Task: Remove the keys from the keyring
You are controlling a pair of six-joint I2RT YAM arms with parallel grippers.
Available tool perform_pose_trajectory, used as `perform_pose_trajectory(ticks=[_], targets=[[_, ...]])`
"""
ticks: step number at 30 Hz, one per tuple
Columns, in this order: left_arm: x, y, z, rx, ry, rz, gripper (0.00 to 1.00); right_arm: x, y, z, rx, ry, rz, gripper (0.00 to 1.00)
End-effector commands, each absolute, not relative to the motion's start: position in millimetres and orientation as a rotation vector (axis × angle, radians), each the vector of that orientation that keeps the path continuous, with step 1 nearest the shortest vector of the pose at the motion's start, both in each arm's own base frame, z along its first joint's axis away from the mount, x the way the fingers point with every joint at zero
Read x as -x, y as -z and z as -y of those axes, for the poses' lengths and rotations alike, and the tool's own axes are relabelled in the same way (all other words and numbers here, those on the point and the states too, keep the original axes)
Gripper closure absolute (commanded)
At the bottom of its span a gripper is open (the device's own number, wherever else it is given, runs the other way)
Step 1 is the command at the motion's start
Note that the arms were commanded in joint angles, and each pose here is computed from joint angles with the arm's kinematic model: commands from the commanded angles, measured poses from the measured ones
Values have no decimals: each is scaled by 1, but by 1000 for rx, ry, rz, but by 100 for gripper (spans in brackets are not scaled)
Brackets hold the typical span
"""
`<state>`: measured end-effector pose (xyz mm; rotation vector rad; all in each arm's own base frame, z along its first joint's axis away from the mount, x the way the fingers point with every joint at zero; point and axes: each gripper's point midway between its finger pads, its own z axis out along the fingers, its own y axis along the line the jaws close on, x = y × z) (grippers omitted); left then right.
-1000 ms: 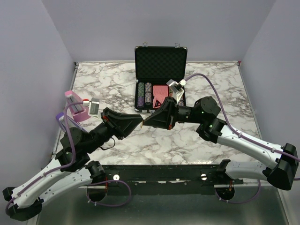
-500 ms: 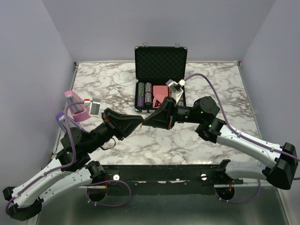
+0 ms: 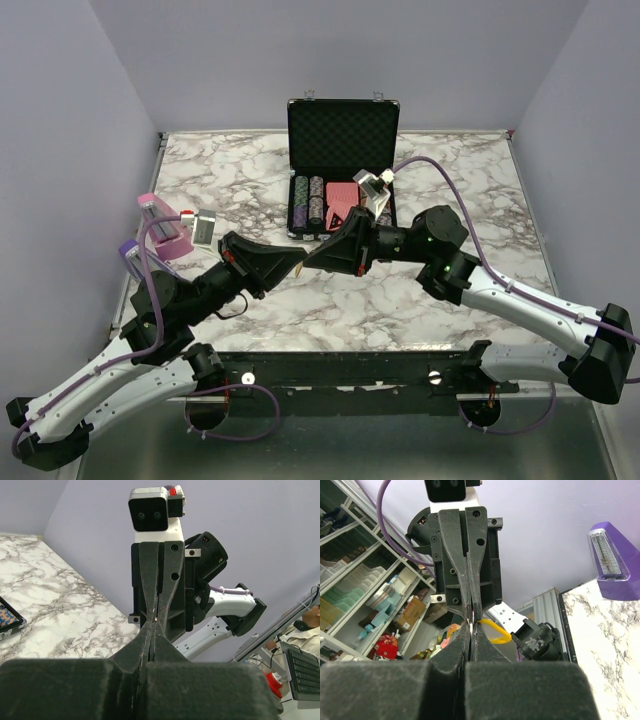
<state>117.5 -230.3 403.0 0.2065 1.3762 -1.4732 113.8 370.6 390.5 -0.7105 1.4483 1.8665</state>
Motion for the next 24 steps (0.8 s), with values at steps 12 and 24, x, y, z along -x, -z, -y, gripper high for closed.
perform_pose_trajectory(ticks=[12,24], targets=[[-102,-392,239,-389,1439,-1463,100,-110,-396,-372,737,-1863,-1414,99],[-94,-386,243,-467,1447,-1486,100,-107,-393,-375,763,-1873,-1419,99]])
